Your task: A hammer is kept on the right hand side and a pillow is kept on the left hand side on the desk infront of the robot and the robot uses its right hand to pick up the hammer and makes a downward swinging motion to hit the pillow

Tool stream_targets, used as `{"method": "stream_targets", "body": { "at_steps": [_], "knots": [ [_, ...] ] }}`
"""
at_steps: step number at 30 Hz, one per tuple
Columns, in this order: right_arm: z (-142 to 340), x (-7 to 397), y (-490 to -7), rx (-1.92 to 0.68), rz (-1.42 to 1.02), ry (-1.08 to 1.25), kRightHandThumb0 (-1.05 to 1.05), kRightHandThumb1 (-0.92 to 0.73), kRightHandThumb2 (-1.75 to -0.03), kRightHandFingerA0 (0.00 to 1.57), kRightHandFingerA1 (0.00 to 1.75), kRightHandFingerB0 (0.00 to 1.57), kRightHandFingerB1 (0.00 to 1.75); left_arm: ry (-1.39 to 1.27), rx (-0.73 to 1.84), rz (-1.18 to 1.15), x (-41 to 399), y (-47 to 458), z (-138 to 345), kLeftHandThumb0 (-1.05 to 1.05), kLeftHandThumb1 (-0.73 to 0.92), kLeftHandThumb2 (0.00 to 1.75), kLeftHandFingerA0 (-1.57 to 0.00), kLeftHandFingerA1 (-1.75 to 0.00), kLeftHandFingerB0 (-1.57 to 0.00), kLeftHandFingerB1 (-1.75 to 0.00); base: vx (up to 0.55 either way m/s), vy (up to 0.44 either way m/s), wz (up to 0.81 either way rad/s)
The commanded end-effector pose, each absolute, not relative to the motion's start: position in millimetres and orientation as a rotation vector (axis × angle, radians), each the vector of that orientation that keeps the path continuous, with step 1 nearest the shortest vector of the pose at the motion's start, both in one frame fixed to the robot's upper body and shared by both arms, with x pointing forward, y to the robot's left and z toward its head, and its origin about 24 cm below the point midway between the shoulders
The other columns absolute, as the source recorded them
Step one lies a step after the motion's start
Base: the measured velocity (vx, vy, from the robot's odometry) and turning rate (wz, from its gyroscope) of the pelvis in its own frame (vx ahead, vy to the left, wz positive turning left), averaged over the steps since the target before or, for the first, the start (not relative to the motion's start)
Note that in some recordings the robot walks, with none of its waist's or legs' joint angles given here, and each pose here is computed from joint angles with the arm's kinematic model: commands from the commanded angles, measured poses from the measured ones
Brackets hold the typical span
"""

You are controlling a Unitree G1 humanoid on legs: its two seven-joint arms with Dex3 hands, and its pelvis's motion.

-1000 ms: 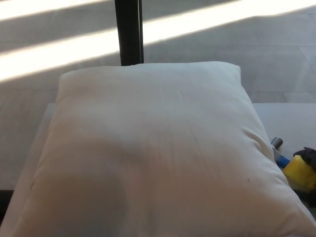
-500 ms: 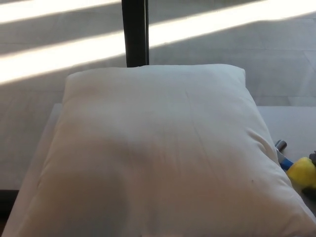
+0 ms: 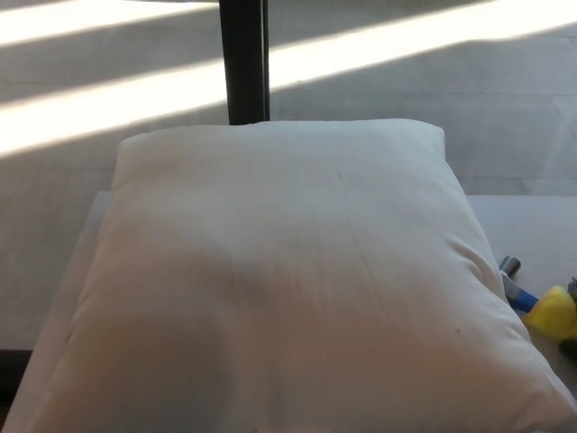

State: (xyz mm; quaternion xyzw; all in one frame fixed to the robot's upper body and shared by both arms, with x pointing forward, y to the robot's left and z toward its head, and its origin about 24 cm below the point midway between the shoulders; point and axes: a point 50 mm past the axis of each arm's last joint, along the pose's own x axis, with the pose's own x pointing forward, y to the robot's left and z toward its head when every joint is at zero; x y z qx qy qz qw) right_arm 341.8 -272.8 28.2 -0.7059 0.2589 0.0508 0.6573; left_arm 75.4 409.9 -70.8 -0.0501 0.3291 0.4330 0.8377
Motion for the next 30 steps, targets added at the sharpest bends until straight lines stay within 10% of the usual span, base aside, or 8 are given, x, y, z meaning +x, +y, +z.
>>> {"method": "stream_targets", "body": {
  "at_steps": [1, 4, 9, 10, 22, 24, 28, 30],
  "knots": [
    [-13.0, 313.6, -272.7, -1.661, 0.282, 0.731, -0.37, -0.66, -0.60, 0.72, 1.22, 0.56, 0.52, 0.673, -0.068, 0.902, 77.5, 414.8, -64.8, -0.59, 0.66, 0.60, -0.73, -0.49, -0.56, -0.44, 0.00, 0.000, 0.00],
    [-9.6, 310.8, -277.6, -1.729, 0.270, 0.550, -0.33, -0.57, -0.59, 0.78, 1.59, 0.73, 0.67, 0.662, -0.101, 0.917, 78.1, 415.2, -64.9, -0.62, 0.63, 0.59, -0.77, -0.50, -0.61, -0.45, 0.00, 0.000, 0.00],
    [1.8, 309.3, -282.6, -1.787, 0.268, 0.331, -0.36, -0.50, -0.92, 1.10, 1.32, 0.75, 0.94, 0.659, -0.100, 0.911, 79.3, 416.9, -63.1, -0.61, 0.65, 0.60, -0.72, -0.50, -0.57, -0.44, 0.00, 0.000, 0.00],
    [5.6, 307.6, -285.1, -1.810, 0.263, 0.242, -0.26, -0.66, -0.65, 0.87, 1.75, 0.70, 1.48, 0.663, -0.085, 0.912, 79.4, 417.3, -62.6, -0.62, 0.65, 0.60, -0.72, -0.50, -0.58, -0.44, 0.00, 0.000, 0.00],
    [21.6, 294.6, -301.3, -1.725, 0.195, 0.014, -0.26, -0.54, -0.94, 0.97, 1.75, 0.86, 1.25, 0.663, -0.096, 0.899, 77.3, 417.0, -63.3, -0.60, 0.66, 0.60, -0.68, -0.50, -0.54, -0.44, 0.00, 0.000, 0.00],
    [25.8, 293.7, -305.0, -1.678, 0.153, 0.004, -0.29, -0.59, -0.95, 1.21, 1.71, 0.78, 1.43, 0.657, -0.094, 0.896, 77.8, 416.9, -63.0, -0.59, 0.66, 0.60, -0.68, -0.50, -0.55, -0.46, 0.00, 0.000, 0.00],
    [36.8, 297.1, -310.4, -1.601, 0.083, 0.018, -0.25, -0.53, -1.06, 0.91, 1.75, 0.67, 1.71, 0.669, -0.086, 0.905, 76.7, 417.0, -63.4, -0.59, 0.67, 0.61, -0.70, -0.50, -0.57, -0.45, 0.00, 0.000, 0.00],
    [41.7, 299.4, -314.4, -1.493, 0.002, 0.040, -0.28, -0.55, -1.06, 0.94, 1.75, 0.81, 1.19, 0.672, -0.071, 0.902, 76.3, 417.0, -63.3, -0.59, 0.68, 0.61, -0.70, -0.50, -0.56, -0.45, 0.00, 0.000, 0.00]
  ]
}}
